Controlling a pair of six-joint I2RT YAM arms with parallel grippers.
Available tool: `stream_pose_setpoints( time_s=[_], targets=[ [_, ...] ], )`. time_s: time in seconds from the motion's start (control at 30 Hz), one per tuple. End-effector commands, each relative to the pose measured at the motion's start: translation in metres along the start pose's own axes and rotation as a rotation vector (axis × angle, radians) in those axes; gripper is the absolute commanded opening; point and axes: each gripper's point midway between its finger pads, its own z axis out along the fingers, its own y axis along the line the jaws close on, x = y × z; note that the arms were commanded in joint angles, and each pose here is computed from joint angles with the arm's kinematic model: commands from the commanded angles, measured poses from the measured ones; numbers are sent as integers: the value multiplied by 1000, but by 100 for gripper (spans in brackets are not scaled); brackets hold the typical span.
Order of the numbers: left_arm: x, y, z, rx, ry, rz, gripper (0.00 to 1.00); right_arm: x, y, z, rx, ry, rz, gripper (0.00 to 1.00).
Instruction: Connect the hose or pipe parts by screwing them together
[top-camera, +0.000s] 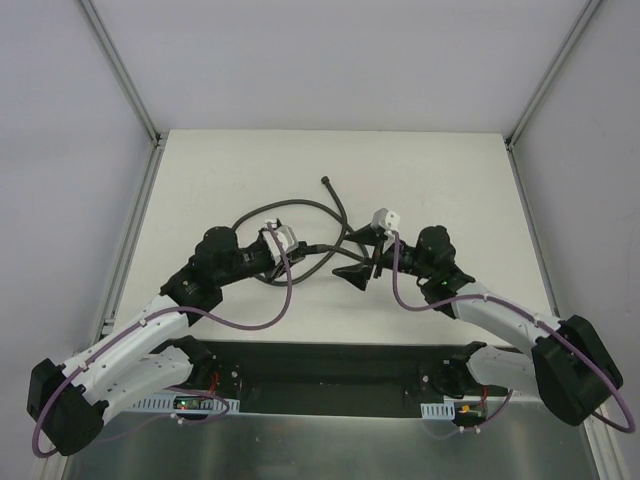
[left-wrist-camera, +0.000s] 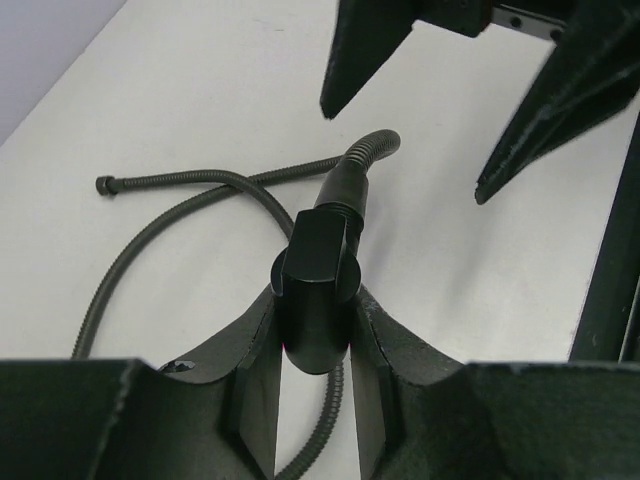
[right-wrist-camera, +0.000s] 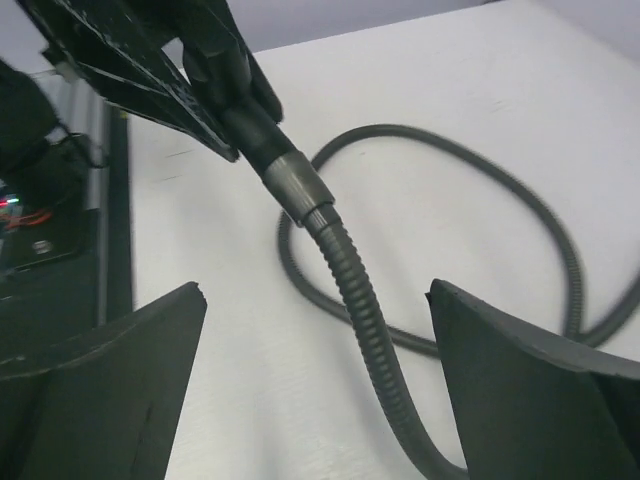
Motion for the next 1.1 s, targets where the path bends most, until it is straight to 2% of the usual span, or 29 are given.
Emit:
stream_pose_setpoints(
  time_s=[0.0, 0.17, 0.27, 0.37, 0.43, 0.47, 0.6, 0.77, 0.87, 0.9, 0.97, 1.0, 1.07],
  targets=[
    [-42, 29, -13, -208, -114, -375, 0, -41, -30, -16, 260, -115, -329, 97],
    [-44, 29, -9, -167, -50, -659, 0, -58, -24, -20, 364, -162, -589, 96],
    [-56, 26, -8, -117, -45, -869, 0, -65, -17, -16, 410, -138, -752, 96],
    [-70, 17, -8, -21, -20, -1178, 0, -70, -9, -10, 430, -106, -893, 97],
    [-80, 6, -5, 77, 18, -1291, 0, -72, -11, -10, 466, -86, -947, 99],
    [-84, 2, -5, 111, 41, -1391, 0, -75, -6, -6, 463, -100, -971, 97],
    [-91, -15, -1, 266, 163, -1585, 0, -76, -3, 2, 461, -88, -1031, 89],
    [-94, -25, -7, 318, 198, -1634, 0, -66, 0, 13, 442, -57, -1064, 81],
    [-94, -27, -9, 320, 199, -1646, 0, -68, 4, 14, 443, -76, -1065, 54],
    [-93, -27, -9, 322, 205, -1653, 0, -67, 5, 15, 439, -77, -1061, 37],
    [-93, -29, -10, 338, 214, -1651, 0, -66, 7, 16, 433, -84, -1046, 25],
    [-91, -30, -10, 342, 222, -1654, 0, -67, 7, 16, 438, -87, -1036, 16],
    [-90, -31, -10, 352, 224, -1635, 0, -66, 5, 16, 445, -82, -1006, 6]
  ],
)
